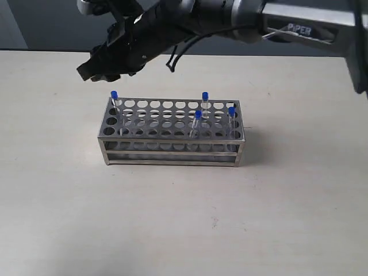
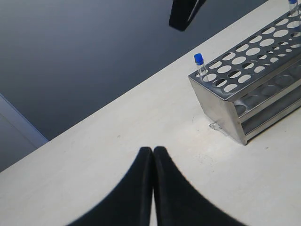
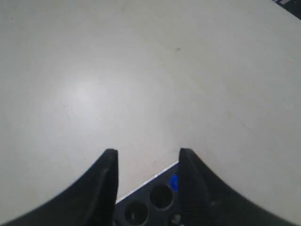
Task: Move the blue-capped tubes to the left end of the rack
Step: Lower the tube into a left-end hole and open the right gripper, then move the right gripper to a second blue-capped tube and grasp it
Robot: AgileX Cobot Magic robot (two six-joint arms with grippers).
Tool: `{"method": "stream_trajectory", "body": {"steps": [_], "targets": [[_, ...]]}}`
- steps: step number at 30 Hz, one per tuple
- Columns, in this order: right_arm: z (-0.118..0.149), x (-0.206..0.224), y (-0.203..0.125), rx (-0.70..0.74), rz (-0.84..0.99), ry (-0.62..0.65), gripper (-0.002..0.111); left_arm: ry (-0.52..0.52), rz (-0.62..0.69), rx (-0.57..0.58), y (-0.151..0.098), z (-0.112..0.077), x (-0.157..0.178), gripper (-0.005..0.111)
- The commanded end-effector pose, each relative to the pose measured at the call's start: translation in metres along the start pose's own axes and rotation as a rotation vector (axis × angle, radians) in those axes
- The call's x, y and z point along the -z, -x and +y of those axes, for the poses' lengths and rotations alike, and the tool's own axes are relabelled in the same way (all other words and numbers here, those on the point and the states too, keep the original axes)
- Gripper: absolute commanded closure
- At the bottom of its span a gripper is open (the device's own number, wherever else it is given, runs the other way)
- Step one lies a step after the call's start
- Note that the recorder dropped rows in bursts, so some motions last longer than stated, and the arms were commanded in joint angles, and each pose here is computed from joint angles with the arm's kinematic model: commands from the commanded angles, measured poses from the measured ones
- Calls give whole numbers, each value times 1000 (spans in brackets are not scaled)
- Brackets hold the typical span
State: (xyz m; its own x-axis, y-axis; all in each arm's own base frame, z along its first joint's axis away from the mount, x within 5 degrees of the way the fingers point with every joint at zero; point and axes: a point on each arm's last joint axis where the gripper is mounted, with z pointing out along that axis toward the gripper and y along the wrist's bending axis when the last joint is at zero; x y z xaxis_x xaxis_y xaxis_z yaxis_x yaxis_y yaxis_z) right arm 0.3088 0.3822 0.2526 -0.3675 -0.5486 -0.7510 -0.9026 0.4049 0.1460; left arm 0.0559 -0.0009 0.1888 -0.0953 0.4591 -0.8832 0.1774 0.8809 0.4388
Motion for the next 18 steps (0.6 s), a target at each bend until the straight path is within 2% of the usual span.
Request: {"method": "stream_trajectory", "body": {"steps": [1, 3, 7, 18], "targets": [[5, 42, 2, 14, 175, -72, 78, -8, -8, 21, 2, 0, 0, 106], [2, 57, -10, -10, 346, -143, 78, -8, -8, 21, 2, 0, 0, 106], [-1, 71, -26, -48, 566, -213, 78, -8, -8, 21, 2, 0, 0, 106], [-7, 73, -30, -97, 595, -291, 78, -8, -8, 21, 2, 0, 0, 106]]}}
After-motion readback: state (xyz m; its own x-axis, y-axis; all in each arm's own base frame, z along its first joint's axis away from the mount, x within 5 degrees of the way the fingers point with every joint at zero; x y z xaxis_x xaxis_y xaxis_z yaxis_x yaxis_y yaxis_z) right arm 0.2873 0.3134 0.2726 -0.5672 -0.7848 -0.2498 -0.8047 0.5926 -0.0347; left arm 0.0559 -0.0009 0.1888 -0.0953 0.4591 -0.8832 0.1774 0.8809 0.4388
